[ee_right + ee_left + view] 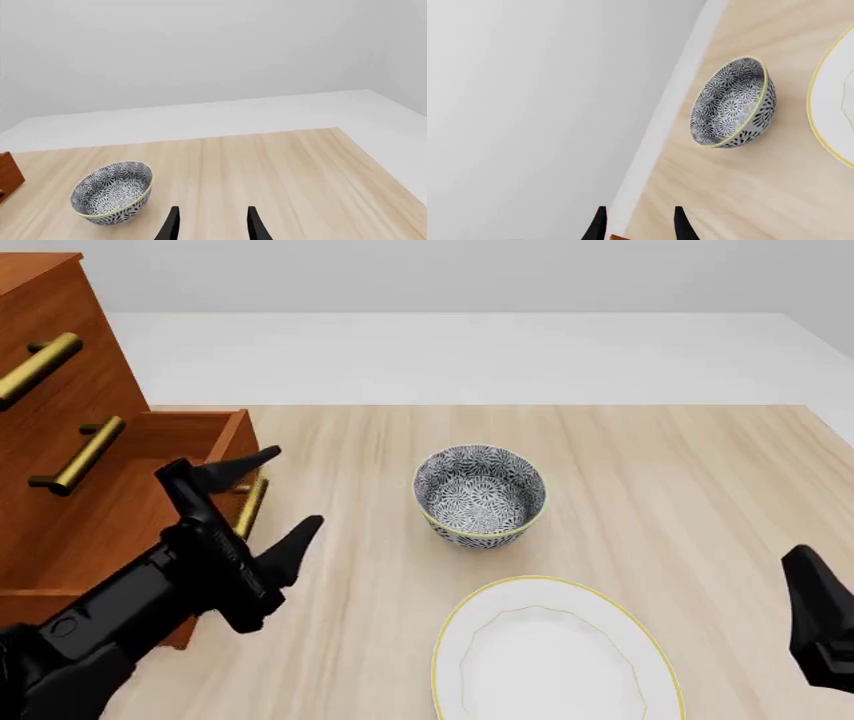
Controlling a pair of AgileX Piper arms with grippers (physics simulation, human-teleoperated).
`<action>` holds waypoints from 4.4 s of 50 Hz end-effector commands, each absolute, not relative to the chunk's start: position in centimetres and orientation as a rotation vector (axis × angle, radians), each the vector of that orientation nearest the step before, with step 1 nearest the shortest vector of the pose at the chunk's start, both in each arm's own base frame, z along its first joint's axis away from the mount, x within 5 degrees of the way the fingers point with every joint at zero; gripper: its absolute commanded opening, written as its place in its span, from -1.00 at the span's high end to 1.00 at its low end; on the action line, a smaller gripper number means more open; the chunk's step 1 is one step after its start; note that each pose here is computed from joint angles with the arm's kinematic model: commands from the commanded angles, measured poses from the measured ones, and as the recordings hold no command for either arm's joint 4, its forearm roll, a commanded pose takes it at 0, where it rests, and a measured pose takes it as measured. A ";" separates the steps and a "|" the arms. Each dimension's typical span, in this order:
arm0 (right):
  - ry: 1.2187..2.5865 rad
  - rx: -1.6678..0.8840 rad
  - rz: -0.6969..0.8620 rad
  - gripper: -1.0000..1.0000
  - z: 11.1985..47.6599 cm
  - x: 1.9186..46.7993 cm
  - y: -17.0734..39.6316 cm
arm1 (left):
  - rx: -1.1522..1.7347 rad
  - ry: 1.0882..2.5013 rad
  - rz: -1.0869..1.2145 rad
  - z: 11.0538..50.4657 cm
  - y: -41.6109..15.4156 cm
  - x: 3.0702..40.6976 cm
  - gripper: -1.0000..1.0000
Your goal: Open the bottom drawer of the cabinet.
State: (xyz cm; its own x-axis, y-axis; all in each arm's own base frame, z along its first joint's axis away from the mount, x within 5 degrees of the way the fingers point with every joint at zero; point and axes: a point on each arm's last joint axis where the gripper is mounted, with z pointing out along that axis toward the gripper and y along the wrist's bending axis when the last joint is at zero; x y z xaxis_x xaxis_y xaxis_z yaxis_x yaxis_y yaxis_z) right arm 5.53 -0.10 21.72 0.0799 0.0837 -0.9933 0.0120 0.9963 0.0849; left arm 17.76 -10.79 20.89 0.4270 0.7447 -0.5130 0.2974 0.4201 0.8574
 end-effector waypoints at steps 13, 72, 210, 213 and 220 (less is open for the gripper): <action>1.482 0.074 0.057 -1.00 22.3 5.4 -0.1 | 1.009 1.263 0.246 28.9 -9.6 17.0 -1.00; 1.478 0.049 0.081 -1.00 22.8 5.3 0.1 | 0.038 2.019 -0.143 31.1 -2.6 19.9 -1.00; 1.484 0.034 0.067 -1.00 23.0 5.3 0.1 | -0.147 2.240 -0.235 14.8 -3.8 25.3 -1.00; 1.484 0.033 0.066 -1.00 23.1 5.2 0.1 | -0.133 2.241 -0.234 14.8 -4.0 25.4 -1.00; 1.483 0.036 0.064 -1.00 23.1 5.2 0.1 | -0.106 2.244 -0.250 14.6 -4.8 25.7 -1.00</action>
